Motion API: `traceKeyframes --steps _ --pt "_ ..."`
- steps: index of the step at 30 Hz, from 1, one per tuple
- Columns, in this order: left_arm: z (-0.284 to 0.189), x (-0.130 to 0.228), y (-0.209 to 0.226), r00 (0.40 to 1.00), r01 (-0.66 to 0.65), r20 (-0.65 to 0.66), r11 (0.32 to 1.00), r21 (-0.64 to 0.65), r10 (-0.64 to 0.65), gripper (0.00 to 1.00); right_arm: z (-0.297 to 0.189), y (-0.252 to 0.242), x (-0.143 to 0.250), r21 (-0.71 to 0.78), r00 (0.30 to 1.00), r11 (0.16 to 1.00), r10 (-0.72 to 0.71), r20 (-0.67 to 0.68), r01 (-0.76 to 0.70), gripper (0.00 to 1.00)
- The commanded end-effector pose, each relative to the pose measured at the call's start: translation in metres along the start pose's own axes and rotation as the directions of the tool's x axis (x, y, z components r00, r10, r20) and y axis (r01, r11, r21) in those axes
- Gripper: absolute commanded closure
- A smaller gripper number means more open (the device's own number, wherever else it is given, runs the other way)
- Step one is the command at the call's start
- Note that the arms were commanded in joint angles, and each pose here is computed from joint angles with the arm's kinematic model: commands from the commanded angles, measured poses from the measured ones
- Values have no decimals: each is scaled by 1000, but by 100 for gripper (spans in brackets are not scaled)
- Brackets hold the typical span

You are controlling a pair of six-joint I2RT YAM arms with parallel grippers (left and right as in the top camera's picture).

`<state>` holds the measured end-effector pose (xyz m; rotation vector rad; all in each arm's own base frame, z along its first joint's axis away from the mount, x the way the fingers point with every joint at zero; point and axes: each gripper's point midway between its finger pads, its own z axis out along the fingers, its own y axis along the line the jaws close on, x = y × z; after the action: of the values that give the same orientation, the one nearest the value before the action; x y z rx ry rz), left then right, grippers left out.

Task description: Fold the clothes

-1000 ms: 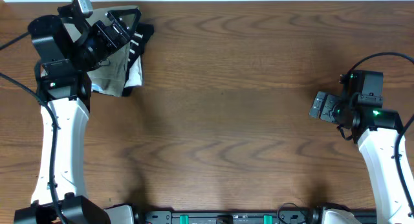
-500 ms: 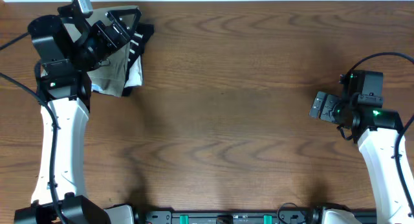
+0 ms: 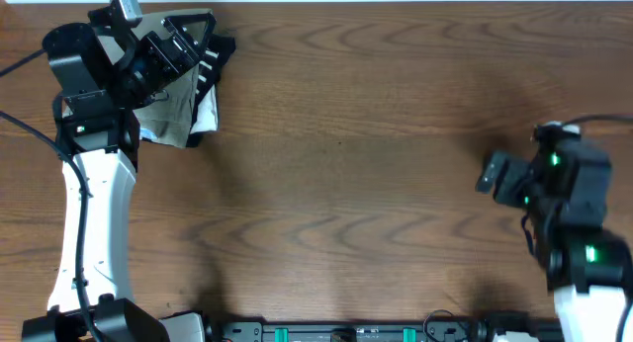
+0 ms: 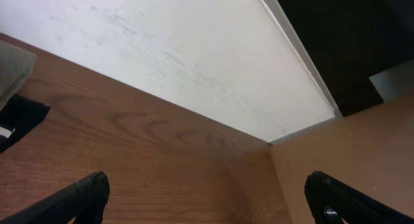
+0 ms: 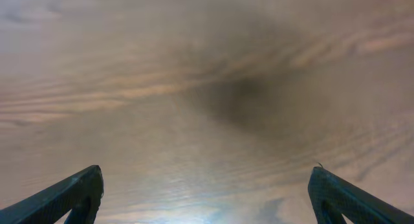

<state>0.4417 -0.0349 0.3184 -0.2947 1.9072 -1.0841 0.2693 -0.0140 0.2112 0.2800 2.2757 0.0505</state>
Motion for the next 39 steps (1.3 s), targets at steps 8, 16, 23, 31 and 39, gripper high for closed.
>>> traceKeyframes --steps 8,16,23,31,39 --pt "0 -2 1 1000 1 3 1000 -2 -1 2 -92 31 -1 -179 947 978 -49 317 110 1" --pt "0 -2 1 1000 1 3 1000 -2 -1 2 -114 25 20 -227 893 966 -11 451 126 1" --pt "0 -2 1 1000 1 3 1000 -2 -1 2 -88 27 28 -260 849 959 42 527 115 1" --pt "0 -2 1 1000 1 3 1000 -2 -1 2 -44 35 29 -292 802 950 91 591 107 1" --pt "0 -2 1 1000 1 3 1000 -2 -1 2 -21 39 33 -315 752 941 119 649 123 1"
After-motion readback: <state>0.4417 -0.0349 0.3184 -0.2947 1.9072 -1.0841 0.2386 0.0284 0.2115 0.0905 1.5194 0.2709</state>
